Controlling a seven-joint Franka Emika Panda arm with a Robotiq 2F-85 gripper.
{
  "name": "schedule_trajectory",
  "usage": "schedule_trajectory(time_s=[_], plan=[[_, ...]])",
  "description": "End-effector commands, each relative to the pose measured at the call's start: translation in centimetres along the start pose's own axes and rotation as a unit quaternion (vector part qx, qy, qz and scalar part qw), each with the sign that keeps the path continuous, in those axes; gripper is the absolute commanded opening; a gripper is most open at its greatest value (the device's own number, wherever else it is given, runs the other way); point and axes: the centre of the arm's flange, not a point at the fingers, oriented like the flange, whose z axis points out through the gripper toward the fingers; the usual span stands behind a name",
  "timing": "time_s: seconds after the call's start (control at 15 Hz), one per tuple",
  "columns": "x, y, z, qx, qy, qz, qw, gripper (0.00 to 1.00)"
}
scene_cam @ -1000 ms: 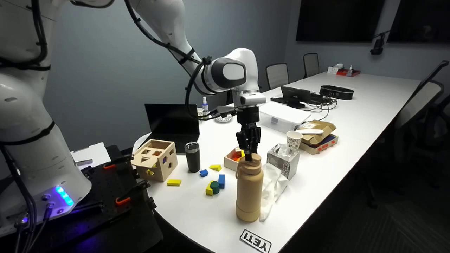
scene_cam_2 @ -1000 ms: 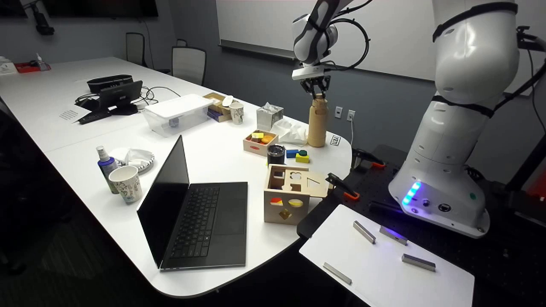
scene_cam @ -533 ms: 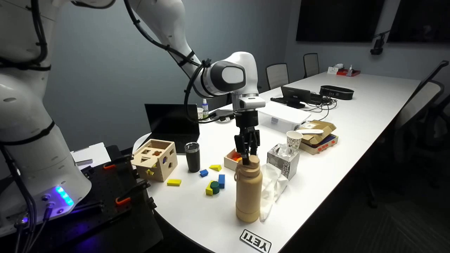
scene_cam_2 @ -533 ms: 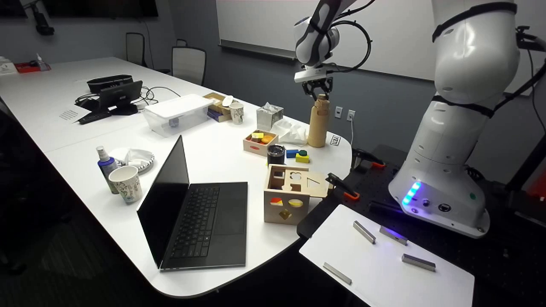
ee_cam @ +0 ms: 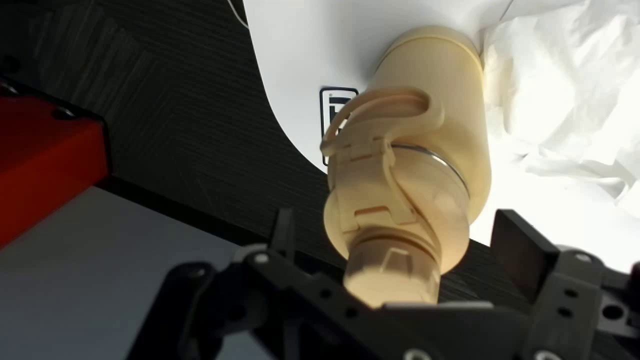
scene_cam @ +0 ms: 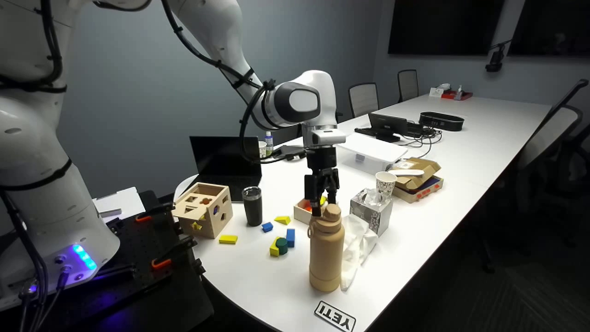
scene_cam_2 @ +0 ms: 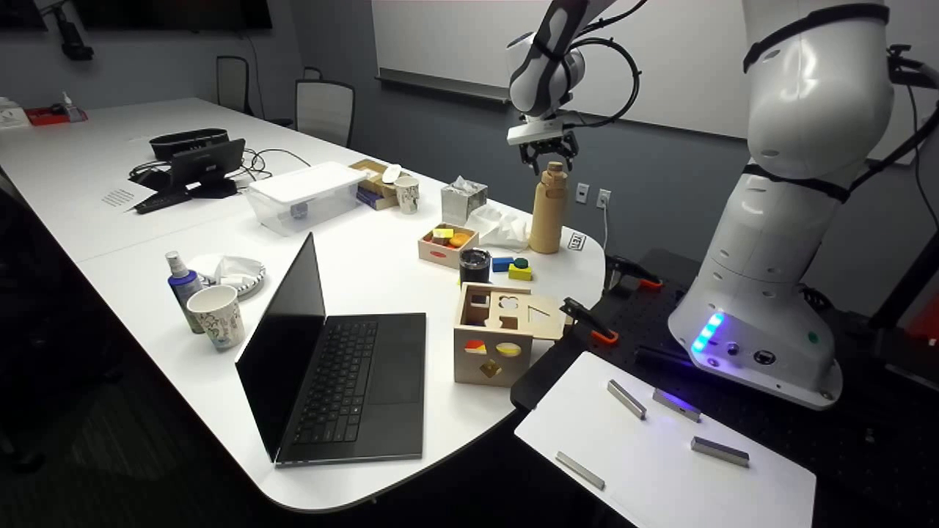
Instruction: Turn the cap on the water bottle
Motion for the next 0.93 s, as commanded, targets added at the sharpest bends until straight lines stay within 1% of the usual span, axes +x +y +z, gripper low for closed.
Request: schedule_trajectory(time_s=[0.0,0.13,0.27,0.4,0.6,0.87], plan=[[0.3,0.7,-3.3,0.020,0.012,0.004,0.9997,1.00],[0.7,1.0,-5.6,0.034,0.018,0.009,0.9992,1.00],[1.1,1.4,-8.3,0.057,0.023,0.007,0.9981,1.00],[1.2,1.6,-11.3,0.082,0.033,0.002,0.9961,1.00],[1.1,1.8,-15.1,0.105,0.051,-0.002,0.9932,1.00],[0.7,1.9,-17.9,0.127,0.058,-0.009,0.9902,1.00]])
